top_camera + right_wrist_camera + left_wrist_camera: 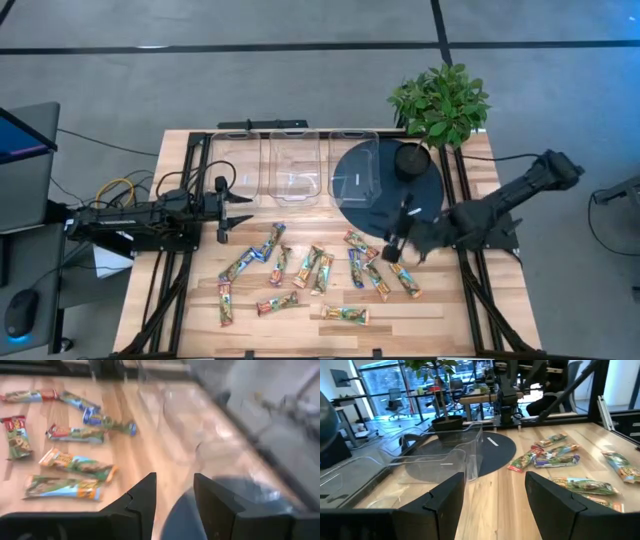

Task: Pick and place Granola Bars by type
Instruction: Put the orange chocolate chip into the right transparent bin

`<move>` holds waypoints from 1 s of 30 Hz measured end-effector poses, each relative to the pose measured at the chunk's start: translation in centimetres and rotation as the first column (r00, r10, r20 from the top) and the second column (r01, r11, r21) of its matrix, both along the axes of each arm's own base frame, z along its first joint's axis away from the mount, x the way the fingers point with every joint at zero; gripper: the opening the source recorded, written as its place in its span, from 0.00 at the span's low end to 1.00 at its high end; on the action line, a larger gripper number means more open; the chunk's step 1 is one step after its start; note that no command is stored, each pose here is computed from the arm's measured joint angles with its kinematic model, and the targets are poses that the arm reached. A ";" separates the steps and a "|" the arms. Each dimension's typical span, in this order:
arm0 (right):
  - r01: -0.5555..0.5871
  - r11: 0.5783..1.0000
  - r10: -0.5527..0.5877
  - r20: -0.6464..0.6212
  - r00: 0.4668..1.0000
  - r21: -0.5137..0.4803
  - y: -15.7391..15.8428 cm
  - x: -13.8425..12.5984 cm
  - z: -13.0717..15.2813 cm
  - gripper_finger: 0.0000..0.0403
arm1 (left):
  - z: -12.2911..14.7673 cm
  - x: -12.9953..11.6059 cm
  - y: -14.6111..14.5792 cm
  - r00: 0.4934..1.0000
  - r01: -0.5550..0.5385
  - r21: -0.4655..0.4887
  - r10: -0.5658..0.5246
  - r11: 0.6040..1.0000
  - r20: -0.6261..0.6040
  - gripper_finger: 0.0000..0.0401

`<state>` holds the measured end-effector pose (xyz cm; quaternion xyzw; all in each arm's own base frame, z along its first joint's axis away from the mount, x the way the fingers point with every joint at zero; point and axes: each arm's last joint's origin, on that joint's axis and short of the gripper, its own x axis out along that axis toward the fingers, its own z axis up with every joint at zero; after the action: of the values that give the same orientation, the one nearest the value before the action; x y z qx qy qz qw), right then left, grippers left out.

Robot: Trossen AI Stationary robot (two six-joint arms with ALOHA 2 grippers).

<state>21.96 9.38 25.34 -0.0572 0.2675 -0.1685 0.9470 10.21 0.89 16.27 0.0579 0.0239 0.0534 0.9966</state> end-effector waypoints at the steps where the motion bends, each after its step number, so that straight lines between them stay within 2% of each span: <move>1: 0.022 0.999 -0.021 -0.018 1.000 0.026 0.8 0.4 0.0 0.31 | 0.0 0.0 0.0 1.000 0.000 0.002 0.000 1.000 0.000 0.51; 4: 0.069 0.994 -0.062 -0.076 0.995 0.086 2.9 1.4 -0.2 0.31 | 0.0 0.0 0.0 1.000 0.000 0.009 0.000 1.000 -0.001 0.51; 7: 0.117 0.989 -0.101 -0.153 0.983 0.095 4.7 1.8 -0.7 0.31 | 0.0 0.0 0.0 1.000 0.001 0.036 -0.001 0.999 -0.004 0.51; 10: 0.210 0.973 -0.184 -0.231 0.955 0.095 5.8 1.7 -1.4 0.31 | 0.0 0.0 0.0 1.000 0.002 0.060 -0.002 0.998 -0.007 0.51; 17: 0.444 0.886 -0.380 -0.338 0.861 0.135 7.5 0.0 -3.2 0.31 | 0.0 0.0 0.0 1.000 0.002 0.061 -0.001 0.998 -0.007 0.51; 23: 0.541 0.813 -0.413 -0.442 0.797 0.217 9.2 -0.9 -4.6 0.31 | 0.0 0.0 0.0 1.000 0.001 0.059 -0.001 0.998 -0.007 0.51; 30: 0.624 0.756 -0.428 -0.572 0.700 0.198 10.4 -1.2 -6.7 0.31 | 0.0 0.0 0.0 1.000 0.000 0.058 0.000 0.998 -0.004 0.51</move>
<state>20.77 19.75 18.64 0.1654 0.5319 -0.3622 0.7473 10.21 0.90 16.29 0.0869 0.0242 0.0542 0.9944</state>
